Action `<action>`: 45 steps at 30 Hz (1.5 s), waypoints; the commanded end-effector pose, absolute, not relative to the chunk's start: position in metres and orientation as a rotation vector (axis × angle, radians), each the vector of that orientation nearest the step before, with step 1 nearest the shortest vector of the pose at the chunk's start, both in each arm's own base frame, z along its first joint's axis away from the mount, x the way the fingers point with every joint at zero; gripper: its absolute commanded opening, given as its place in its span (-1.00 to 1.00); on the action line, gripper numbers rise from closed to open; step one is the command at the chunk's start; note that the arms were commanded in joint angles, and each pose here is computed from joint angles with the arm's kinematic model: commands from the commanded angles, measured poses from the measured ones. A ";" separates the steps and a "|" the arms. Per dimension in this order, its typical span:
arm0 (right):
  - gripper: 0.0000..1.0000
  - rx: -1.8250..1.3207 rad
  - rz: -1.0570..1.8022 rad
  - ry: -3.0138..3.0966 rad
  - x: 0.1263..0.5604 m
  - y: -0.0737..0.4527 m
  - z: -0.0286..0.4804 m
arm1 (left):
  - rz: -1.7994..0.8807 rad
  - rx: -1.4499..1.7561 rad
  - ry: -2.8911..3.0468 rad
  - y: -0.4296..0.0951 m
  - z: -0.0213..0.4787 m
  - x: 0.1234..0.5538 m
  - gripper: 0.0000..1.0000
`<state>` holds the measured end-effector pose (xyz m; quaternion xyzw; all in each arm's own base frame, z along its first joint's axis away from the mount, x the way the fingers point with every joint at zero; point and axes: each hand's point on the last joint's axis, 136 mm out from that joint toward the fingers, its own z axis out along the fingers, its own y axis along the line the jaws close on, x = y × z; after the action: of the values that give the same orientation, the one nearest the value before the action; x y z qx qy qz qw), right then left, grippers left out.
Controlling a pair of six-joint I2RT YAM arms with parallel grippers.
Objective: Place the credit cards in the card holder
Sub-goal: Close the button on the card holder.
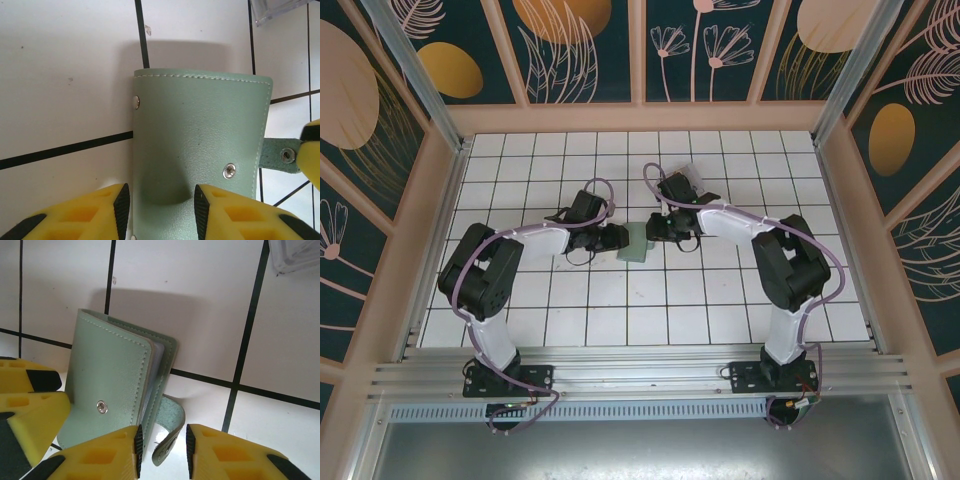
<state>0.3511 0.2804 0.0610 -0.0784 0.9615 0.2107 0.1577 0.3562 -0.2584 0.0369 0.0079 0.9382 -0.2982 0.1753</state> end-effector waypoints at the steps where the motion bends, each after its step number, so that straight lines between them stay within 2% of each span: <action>1: -0.43 -0.247 0.573 2.763 0.352 0.281 0.062 | -0.893 0.046 2.635 -0.267 0.042 0.358 -0.17; 13: -0.88 -0.246 0.579 2.755 0.353 0.281 0.068 | -0.915 0.048 2.650 -0.273 0.034 0.352 -0.17; 16: -0.93 -0.254 0.657 2.732 0.350 0.290 0.078 | -0.922 0.045 2.656 -0.276 0.030 0.350 -0.17; 24: -0.94 -0.267 0.804 2.689 0.346 0.317 0.090 | -0.950 0.007 2.653 -0.277 0.026 0.340 -0.38; 37: -0.95 -0.281 0.779 2.715 0.351 0.326 0.065 | -0.958 0.019 2.651 -0.285 0.027 0.337 -0.38; 45: -0.96 -0.259 0.832 2.690 0.355 0.328 0.069 | -0.958 0.024 2.656 -0.286 0.025 0.335 -0.38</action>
<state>0.3439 0.3152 0.0555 -0.0914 0.9512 0.2599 0.1391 0.3456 -0.2812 0.0329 0.0061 0.9273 -0.3300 0.1768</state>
